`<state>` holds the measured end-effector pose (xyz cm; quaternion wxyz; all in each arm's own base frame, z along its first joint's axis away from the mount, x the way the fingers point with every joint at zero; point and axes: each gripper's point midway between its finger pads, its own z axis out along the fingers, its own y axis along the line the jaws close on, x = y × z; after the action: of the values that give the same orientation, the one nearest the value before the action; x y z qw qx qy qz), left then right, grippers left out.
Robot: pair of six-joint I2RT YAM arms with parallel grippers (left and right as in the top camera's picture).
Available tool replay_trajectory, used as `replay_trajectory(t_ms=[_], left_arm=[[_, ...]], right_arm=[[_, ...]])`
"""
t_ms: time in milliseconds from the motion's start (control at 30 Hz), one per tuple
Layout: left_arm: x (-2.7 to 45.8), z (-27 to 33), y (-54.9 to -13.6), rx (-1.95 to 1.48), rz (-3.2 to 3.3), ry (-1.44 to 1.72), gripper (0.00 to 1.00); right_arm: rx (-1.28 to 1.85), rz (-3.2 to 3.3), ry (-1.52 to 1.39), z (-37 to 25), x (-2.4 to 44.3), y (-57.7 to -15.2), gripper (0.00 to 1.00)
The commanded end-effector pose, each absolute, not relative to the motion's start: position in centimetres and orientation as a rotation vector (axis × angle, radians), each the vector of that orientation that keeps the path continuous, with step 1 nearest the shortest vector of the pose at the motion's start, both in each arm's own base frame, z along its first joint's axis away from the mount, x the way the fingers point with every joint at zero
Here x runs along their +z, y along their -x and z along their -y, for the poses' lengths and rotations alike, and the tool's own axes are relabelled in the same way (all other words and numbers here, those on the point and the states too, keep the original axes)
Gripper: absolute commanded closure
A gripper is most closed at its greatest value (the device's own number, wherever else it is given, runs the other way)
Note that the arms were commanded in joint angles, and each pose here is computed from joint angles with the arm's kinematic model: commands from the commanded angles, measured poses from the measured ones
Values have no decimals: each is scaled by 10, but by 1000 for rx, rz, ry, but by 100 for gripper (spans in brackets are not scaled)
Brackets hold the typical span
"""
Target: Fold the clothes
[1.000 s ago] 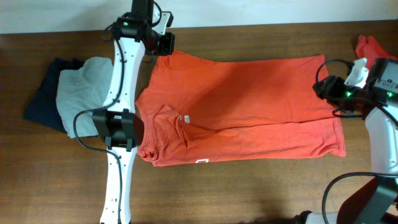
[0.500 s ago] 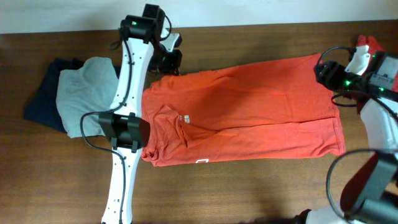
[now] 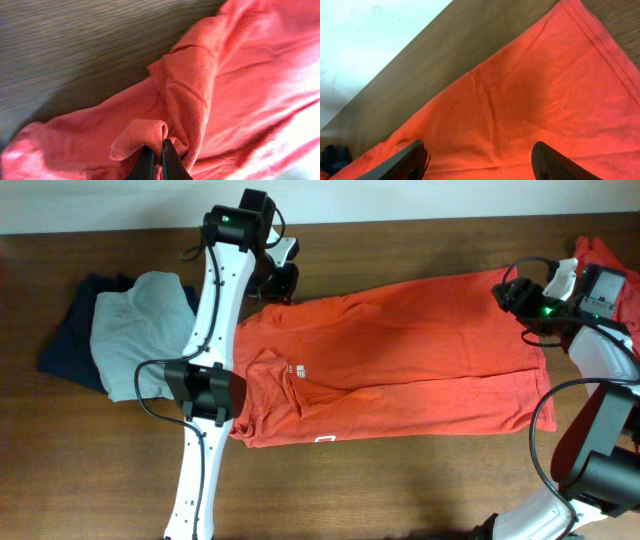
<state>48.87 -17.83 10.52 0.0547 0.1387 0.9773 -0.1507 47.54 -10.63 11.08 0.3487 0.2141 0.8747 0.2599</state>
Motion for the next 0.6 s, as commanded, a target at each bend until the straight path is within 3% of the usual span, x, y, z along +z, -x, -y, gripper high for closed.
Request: replay_trajectory(t_ms=[0, 567], left_arm=[[98, 175, -489, -238, -2975, -455, 100], [20, 187, -423, -104, -3300, -603, 100]], right_arm=[[716, -2259, -541, 100, 118, -479, 28], [733, -2295, -573, 98, 111, -471, 28]])
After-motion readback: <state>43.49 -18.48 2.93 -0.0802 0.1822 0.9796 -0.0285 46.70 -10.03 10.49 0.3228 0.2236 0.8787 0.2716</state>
